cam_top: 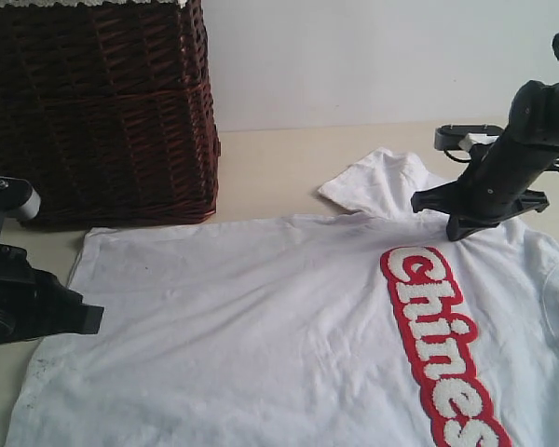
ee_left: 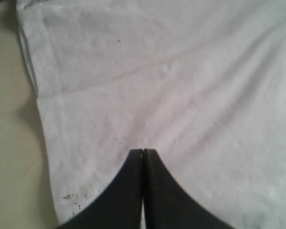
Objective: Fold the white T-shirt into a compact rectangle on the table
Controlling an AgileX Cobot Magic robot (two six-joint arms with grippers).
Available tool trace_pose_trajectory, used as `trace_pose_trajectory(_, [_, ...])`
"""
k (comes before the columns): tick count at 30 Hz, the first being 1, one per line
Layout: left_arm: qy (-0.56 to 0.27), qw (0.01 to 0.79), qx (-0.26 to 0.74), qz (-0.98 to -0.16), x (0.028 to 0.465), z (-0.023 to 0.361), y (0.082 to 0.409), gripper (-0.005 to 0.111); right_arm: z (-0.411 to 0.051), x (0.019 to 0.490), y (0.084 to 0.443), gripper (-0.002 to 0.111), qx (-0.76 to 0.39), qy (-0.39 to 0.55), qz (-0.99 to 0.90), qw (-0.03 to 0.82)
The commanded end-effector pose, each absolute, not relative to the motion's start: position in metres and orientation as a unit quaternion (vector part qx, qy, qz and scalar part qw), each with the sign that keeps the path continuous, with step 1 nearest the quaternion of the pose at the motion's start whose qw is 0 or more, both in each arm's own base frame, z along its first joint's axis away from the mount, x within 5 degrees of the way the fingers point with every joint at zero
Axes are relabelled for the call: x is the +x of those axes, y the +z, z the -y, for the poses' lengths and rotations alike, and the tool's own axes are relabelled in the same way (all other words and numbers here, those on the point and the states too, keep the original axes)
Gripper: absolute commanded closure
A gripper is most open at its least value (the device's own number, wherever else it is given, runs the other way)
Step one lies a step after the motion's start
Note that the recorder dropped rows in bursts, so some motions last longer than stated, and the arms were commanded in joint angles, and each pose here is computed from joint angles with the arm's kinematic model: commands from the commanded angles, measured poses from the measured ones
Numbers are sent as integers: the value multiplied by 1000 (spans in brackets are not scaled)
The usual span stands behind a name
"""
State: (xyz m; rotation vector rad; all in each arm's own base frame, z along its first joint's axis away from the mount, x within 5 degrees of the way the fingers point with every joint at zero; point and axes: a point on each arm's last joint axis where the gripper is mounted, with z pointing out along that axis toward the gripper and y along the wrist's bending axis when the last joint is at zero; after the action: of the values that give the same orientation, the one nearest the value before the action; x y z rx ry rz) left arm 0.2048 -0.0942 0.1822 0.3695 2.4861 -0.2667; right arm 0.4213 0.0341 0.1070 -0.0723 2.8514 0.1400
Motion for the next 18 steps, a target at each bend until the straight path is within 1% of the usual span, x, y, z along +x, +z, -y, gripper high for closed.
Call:
trace_pose_trajectory(1, [-102,296,137,-940,204,94,184,107,-31,429,116,108,-37,43,-986,158])
trace_pose_trajectory(3, [-101,285,139,-943,202,94,183,107,-32,428,119,108,-41,46,-988,143])
trace_pose_trajectory(6, [-102,293,138,-940,204,94,184,107,-33,424,122,108,-51,49,-990,125])
trace_pose_trajectory(9, [-101,289,138,-942,204,94,182,107,-34,421,139,108,-55,52,-988,135])
trace_pose_trajectory(14, [-94,253,139,-953,204,95,170,107,-34,405,181,108,-58,59,-981,174])
trace_pose_trajectory(18, [-91,217,142,-961,203,99,158,107,-33,383,188,108,-61,58,-982,170])
